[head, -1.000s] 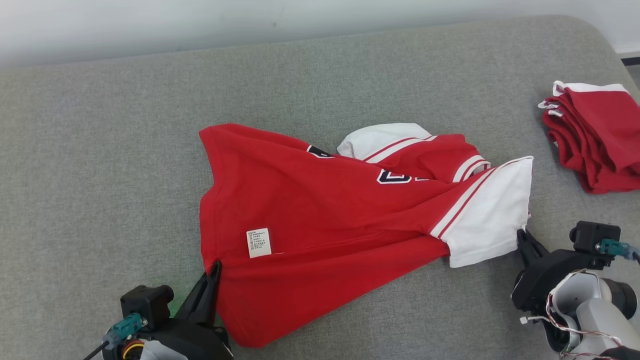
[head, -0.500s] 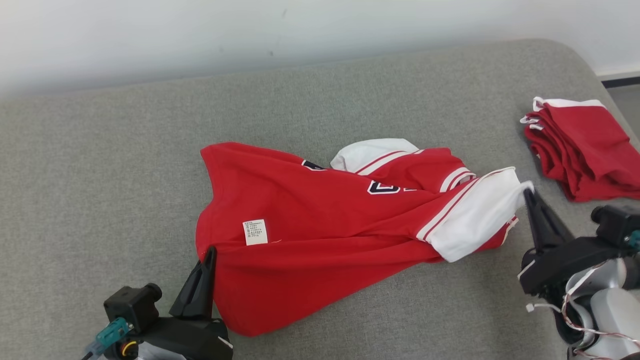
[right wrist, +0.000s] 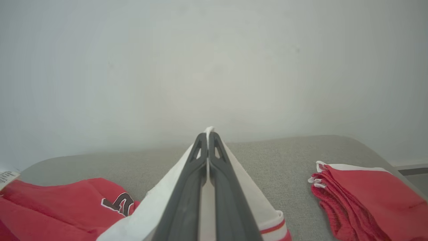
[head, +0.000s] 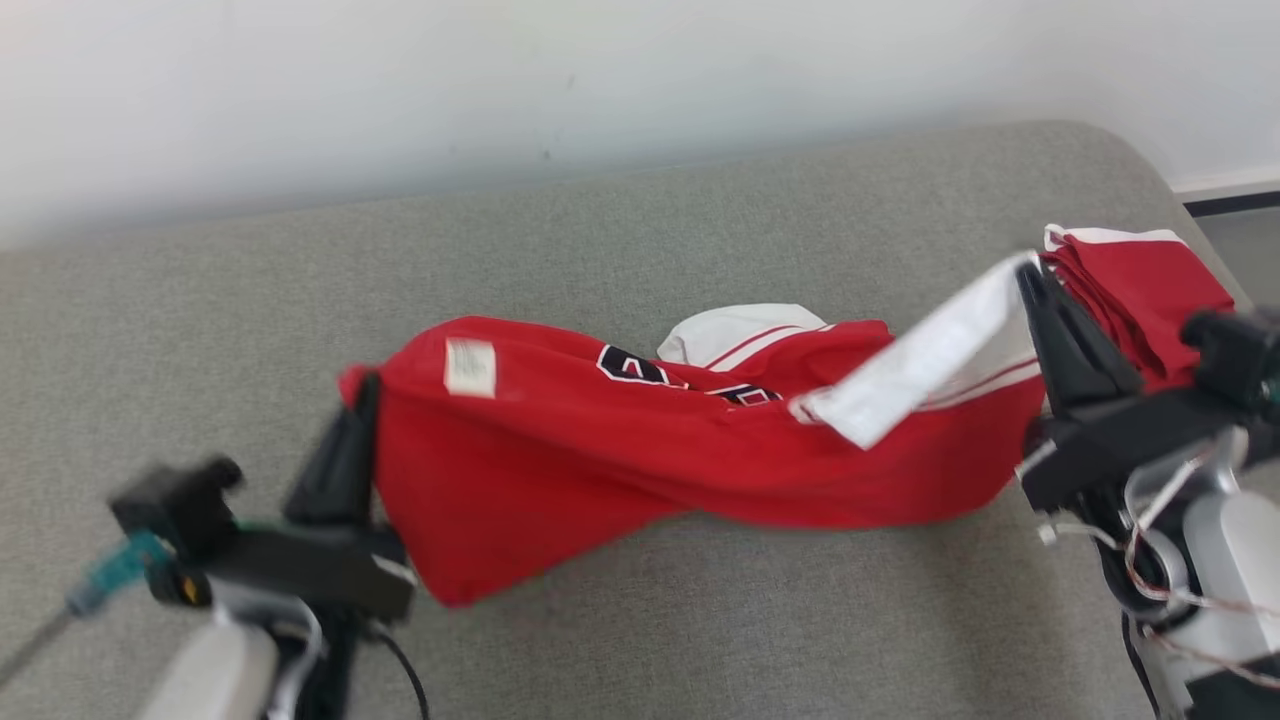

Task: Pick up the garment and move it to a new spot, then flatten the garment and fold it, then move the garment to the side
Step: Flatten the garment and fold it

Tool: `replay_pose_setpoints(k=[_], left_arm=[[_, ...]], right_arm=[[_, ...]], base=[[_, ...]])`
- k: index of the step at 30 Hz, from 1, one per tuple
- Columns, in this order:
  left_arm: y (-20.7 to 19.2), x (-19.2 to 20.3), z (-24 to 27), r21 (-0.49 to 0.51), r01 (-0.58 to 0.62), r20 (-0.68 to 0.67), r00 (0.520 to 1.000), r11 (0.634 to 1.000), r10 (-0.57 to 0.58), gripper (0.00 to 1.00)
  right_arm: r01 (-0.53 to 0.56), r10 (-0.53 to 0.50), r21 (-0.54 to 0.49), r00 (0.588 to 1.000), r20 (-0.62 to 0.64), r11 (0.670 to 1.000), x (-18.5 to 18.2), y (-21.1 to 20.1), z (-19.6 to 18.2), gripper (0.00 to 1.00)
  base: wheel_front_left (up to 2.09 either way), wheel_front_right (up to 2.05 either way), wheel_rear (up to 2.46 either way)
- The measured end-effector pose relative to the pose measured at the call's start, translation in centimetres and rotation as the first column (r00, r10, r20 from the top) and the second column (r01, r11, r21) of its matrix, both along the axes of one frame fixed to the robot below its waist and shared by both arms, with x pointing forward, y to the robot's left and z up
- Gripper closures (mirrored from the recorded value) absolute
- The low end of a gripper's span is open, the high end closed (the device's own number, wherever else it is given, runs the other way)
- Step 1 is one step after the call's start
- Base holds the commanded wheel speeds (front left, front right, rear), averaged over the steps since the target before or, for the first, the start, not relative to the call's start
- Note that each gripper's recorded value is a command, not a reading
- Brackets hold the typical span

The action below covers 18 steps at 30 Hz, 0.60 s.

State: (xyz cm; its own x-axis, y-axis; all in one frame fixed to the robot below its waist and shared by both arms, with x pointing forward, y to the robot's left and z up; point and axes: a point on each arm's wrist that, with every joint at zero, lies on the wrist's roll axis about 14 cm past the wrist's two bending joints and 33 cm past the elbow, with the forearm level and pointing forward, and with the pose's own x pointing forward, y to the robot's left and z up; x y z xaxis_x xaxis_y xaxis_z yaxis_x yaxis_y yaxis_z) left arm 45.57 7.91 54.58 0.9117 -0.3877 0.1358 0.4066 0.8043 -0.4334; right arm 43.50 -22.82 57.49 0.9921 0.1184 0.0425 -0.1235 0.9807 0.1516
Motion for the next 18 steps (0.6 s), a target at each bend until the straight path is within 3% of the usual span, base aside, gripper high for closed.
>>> replay_pose_setpoints(k=[9,18], left_arm=[[0.7,6.4,6.7,0.002,0.045,0.089,0.995,0.999,-0.045,1.0],[1.8,14.3,13.8,-0.071,-0.002,0.219,0.976,0.998,0.017,1.0]], right_arm=[[-0.083,0.086,-0.046,0.994,0.063,0.995,5.1,2.0,5.1,1.0],[-0.095,0.126,-0.127,0.957,0.262,0.987,12.3,3.1,13.3,1.0]], base=[[0.0,0.0,0.0],[0.0,0.0,0.0]])
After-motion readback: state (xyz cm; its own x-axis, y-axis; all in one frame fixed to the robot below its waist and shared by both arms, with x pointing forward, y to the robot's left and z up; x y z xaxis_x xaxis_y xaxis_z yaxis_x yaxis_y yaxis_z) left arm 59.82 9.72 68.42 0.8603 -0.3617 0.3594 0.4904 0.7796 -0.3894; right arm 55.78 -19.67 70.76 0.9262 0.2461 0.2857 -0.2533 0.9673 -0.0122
